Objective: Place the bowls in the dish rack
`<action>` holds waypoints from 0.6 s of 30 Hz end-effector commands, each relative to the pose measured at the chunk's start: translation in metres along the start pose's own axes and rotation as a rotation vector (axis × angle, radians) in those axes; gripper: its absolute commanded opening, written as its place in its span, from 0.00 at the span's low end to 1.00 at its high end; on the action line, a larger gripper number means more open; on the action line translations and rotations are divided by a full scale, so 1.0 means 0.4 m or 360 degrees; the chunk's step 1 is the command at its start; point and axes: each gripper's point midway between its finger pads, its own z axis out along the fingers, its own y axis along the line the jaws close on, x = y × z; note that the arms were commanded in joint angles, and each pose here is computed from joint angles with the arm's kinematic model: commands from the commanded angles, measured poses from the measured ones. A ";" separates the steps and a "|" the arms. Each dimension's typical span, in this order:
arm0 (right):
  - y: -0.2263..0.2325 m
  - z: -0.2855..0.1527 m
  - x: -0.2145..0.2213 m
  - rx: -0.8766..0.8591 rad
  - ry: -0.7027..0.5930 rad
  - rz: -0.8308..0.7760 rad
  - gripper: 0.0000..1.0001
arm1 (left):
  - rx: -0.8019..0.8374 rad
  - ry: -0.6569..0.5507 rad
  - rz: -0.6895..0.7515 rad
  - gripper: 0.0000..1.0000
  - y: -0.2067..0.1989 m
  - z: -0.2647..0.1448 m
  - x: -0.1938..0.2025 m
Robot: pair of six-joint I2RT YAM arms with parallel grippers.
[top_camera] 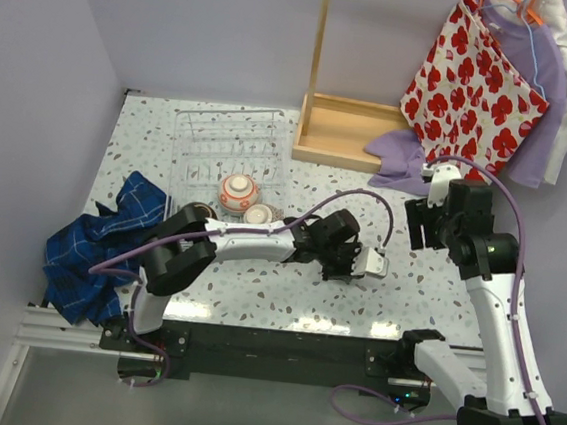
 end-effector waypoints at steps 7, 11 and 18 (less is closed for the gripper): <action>-0.009 0.005 -0.049 0.0012 -0.0075 0.0038 0.74 | -0.0122 -0.0273 -0.0056 0.00 0.040 -0.209 -0.160; -0.004 0.014 -0.070 -0.0021 -0.0067 0.0019 0.74 | -0.0231 -0.0557 -0.0226 0.00 0.137 -0.420 -0.221; 0.021 -0.001 -0.163 -0.0177 -0.0142 -0.0044 0.72 | -0.0185 -0.1116 -0.0553 0.00 0.206 -0.715 -0.223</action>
